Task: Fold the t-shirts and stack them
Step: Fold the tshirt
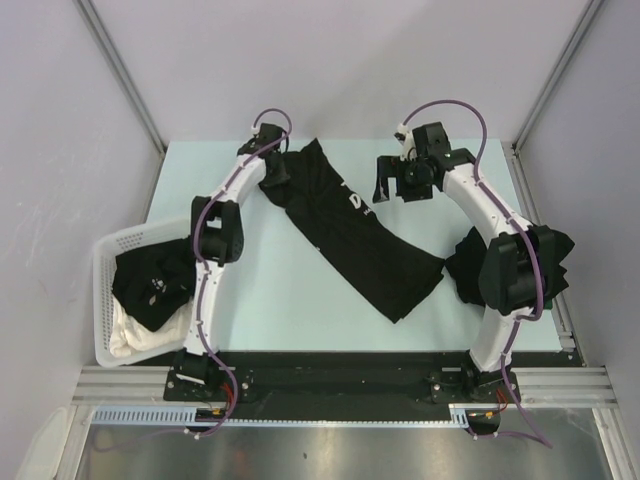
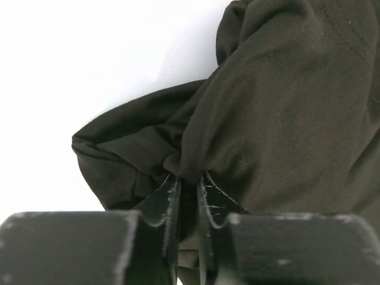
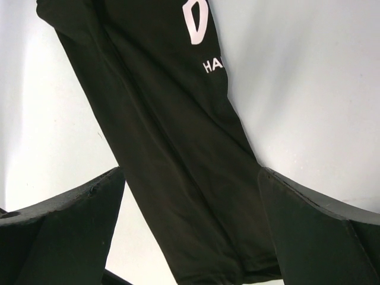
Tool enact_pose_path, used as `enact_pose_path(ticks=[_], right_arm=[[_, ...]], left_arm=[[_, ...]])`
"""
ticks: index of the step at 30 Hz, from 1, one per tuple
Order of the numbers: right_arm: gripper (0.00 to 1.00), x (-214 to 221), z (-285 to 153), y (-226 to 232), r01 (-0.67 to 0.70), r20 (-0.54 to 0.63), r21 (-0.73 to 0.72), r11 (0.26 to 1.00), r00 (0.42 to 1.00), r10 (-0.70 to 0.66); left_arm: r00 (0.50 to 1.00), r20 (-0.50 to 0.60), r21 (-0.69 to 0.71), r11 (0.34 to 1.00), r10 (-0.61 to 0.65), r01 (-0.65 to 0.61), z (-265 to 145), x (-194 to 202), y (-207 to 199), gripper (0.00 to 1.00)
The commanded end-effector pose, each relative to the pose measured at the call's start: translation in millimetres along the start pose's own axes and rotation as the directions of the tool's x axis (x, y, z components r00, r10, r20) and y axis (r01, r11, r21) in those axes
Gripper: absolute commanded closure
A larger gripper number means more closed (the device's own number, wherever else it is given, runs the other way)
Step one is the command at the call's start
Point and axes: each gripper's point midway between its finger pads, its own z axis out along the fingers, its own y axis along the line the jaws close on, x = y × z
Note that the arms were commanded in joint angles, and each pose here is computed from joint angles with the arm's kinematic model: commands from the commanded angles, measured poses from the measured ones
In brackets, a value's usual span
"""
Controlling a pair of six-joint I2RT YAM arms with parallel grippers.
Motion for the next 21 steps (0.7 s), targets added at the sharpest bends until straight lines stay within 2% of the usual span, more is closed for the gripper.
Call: enact_pose_path(ticks=[1, 2, 8, 17, 20, 21], right_arm=[[0.0, -10.2, -21.3, 3.9, 0.031, 0.066, 0.023, 0.999, 0.997, -0.033], [0.0, -9.5, -22.2, 3.8, 0.031, 0.065, 0.025, 0.999, 0.997, -0.032], [0.0, -12.5, -26.8, 5.1, 0.034, 0.085, 0.028, 0.999, 0.996, -0.037], [0.0, -16.5, -25.0, 4.2, 0.023, 0.111, 0.026, 0.999, 0.993, -0.026], [0.0, -18.6, -31.7, 3.1, 0.025, 0.127, 0.039, 0.999, 0.991, -0.03], [0.0, -19.4, -33.2, 0.4, 0.02, 0.133, 0.05, 0.999, 0.991, -0.027]], left_arm=[[0.994, 0.105, 0.057, 0.998, -0.016, 0.01, -25.1, -28.8, -13.0, 0.77], [0.994, 0.106, 0.05, 0.999, -0.01, 0.004, -27.0, -29.0, -11.2, 0.73], [0.991, 0.132, 0.028, 1.0, 0.003, -0.007, -60.4, -40.7, 0.4, 0.62], [0.981, 0.186, 0.009, 0.998, 0.052, -0.054, -136.2, -53.2, 14.5, 0.6], [0.984, 0.17, 0.029, 0.998, 0.052, -0.057, -160.0, -42.4, 17.7, 0.6], [0.992, 0.115, 0.05, 0.997, 0.059, -0.065, -159.3, -23.1, 16.9, 0.6]])
